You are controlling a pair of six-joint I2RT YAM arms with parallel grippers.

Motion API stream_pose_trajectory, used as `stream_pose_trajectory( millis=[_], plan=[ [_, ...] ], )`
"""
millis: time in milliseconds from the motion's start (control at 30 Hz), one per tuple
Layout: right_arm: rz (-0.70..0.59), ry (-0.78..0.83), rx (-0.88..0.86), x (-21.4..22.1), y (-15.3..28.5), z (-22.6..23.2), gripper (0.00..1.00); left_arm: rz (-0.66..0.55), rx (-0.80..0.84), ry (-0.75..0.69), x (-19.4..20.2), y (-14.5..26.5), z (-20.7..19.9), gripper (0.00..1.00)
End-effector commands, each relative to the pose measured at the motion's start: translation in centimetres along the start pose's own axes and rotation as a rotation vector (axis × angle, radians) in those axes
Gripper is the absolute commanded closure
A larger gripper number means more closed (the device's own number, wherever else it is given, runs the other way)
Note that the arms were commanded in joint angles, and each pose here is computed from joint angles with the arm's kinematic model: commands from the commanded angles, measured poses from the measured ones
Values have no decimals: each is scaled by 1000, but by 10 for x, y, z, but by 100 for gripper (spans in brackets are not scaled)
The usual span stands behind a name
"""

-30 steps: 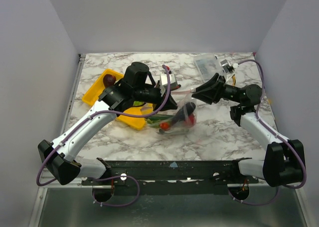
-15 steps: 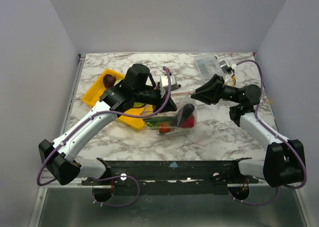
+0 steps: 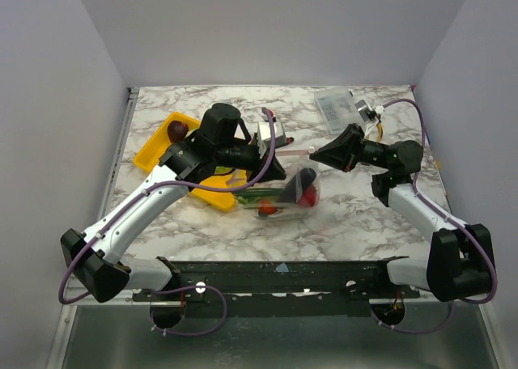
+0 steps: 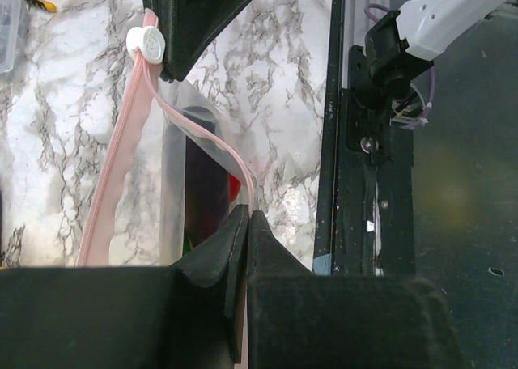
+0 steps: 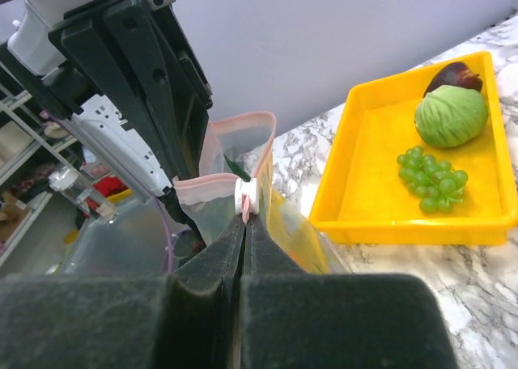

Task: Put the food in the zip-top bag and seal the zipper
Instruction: Adjust the zipper food storage bag at the center of the board, then zip the zipper food storage bag at the center of the board.

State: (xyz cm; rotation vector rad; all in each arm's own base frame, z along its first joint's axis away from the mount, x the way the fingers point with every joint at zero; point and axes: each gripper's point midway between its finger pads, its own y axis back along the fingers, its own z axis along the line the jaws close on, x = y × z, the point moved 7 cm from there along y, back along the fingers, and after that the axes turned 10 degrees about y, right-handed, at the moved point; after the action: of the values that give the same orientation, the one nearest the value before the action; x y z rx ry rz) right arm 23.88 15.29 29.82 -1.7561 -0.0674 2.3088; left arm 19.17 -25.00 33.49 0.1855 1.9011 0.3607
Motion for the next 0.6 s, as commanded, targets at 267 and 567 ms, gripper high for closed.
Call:
stream_pose_trajectory(
  millis=[267, 567],
  plan=[
    [-33, -3, -19, -5, -1, 8, 100, -126, 4, -51, -40, 12, -13, 55],
    [-32, -18, 4, -11, -2, 9, 100, -114, 62, -49, -81, -13, 1, 50]
  ],
)
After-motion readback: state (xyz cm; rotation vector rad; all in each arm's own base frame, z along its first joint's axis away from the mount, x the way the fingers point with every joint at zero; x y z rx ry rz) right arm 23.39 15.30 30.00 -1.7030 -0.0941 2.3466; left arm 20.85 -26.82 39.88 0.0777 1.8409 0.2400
